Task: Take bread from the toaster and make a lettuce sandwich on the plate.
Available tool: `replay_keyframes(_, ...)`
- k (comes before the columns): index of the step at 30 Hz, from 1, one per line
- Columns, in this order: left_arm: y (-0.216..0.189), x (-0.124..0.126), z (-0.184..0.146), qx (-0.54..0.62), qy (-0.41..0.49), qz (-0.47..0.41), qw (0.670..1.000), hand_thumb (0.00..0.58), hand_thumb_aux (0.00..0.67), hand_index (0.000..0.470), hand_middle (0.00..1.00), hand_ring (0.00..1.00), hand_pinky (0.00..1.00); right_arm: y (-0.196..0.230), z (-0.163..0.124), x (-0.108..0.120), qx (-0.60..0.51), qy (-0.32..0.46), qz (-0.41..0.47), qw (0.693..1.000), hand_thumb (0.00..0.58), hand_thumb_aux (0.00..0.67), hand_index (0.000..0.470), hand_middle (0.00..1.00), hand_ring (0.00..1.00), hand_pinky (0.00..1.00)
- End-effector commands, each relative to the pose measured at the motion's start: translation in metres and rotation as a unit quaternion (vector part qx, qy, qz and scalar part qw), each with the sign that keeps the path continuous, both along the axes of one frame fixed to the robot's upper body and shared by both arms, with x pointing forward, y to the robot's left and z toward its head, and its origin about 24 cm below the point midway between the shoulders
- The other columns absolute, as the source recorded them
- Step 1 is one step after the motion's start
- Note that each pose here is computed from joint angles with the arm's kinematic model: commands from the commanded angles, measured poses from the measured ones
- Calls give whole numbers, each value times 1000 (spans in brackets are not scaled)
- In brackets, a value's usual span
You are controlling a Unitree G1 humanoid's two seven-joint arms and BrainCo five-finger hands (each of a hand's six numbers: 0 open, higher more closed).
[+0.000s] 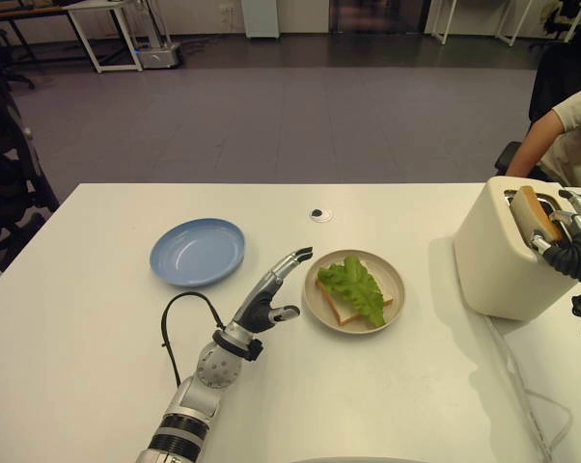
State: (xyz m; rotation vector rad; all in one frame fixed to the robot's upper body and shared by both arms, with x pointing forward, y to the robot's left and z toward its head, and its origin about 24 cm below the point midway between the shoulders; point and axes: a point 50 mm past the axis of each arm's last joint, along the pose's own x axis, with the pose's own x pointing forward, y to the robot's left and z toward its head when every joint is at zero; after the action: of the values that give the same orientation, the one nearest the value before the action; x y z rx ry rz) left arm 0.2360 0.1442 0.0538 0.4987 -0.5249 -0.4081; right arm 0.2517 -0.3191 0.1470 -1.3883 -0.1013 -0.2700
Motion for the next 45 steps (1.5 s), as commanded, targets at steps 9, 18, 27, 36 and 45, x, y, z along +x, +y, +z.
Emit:
replay_keyframes(9,4,-1,-5,8,4,7,1000,0,0,0,0,0,0,2,88,11,186,-184,118,958,580,670,470,0,0,0)
replay_keyframes(18,4,4,-6,6,1,12,1000,0,0,0,0,0,0,131,60,25,203,-81,393,893,580,670,470,0,0,0)
replay_keyframes(27,6,6,-6,-6,0,17,1000,0,0,0,0,0,0,184,-11,50,51,-78,356,930,580,670,470,0,0,0)
replay_keyframes(36,5,4,-10,-7,5,11,1000,0,0,0,0,0,0,195,-46,51,-68,-86,351,930,580,670,470,0,0,0)
replay_keyframes(45,4,3,-10,-2,9,5,1000,0,0,0,0,0,0,209,-86,10,-110,-12,432,895,580,670,470,0,0,0)
